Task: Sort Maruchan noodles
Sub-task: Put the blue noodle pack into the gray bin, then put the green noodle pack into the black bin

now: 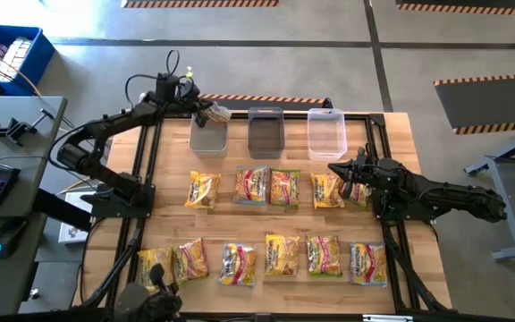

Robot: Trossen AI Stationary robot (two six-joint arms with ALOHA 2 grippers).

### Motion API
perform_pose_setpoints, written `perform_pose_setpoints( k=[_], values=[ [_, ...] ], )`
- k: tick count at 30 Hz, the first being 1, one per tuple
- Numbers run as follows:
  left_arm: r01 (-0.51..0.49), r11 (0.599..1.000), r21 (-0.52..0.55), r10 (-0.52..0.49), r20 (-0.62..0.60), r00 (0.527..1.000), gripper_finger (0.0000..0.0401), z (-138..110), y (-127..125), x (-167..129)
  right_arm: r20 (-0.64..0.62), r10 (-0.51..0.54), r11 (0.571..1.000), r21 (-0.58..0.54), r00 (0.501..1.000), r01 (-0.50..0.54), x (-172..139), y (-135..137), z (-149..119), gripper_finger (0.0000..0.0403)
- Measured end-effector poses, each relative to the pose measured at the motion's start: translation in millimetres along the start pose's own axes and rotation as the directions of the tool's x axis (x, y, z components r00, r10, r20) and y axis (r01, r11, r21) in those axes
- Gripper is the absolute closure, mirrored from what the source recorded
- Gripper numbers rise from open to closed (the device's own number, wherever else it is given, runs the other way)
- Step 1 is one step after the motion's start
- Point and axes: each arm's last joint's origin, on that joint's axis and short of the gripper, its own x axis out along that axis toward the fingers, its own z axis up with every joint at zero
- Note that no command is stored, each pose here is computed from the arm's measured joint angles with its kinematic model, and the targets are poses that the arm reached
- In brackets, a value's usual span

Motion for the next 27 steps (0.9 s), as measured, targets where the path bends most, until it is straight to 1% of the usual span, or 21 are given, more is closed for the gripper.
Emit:
perform_pose_setpoints(
  k=[4, 9, 14, 18, 22, 27],
  values=[
    [-0.039, 0.999, -0.014, 0.039, -0.019, 0.999, 0.0401, -13, 3, -1, 0.000, 0.000, 1.000, 0.000, 1.000, 0.000, 0, 0, 0, 0.0403],
    [-0.160, 0.987, 0.002, 0.160, -0.076, 0.984, 0.0394, -23, 9, -3, 0.000, 0.000, 1.000, 0.000, 1.000, 0.000, 0, 0, 0, 0.0403],
    [-0.233, 0.971, 0.057, 0.238, -0.105, 0.966, 0.0363, -25, 10, -3, 0.000, 0.000, 1.000, 0.000, 1.000, 0.000, 0, 0, 0, 0.0403],
    [-0.238, 0.968, 0.079, 0.246, -0.106, 0.963, 0.0333, -24, 10, -3, 0.000, 0.000, 1.000, 0.000, 1.000, 0.000, 0, 0, 0, 0.0403],
    [-0.251, 0.964, 0.091, 0.257, -0.062, 0.964, 0.0314, -17, 8, -9, 0.000, 0.000, 1.000, 0.000, 1.000, 0.000, 0, 0, 0, 0.0403],
    [-0.277, 0.954, 0.116, 0.276, 0.024, 0.961, 0.0318, 0, 3, -27, 0.000, 0.000, 1.000, 0.000, 1.000, 0.000, 0, 0, 0, 0.0403]
  ],
)
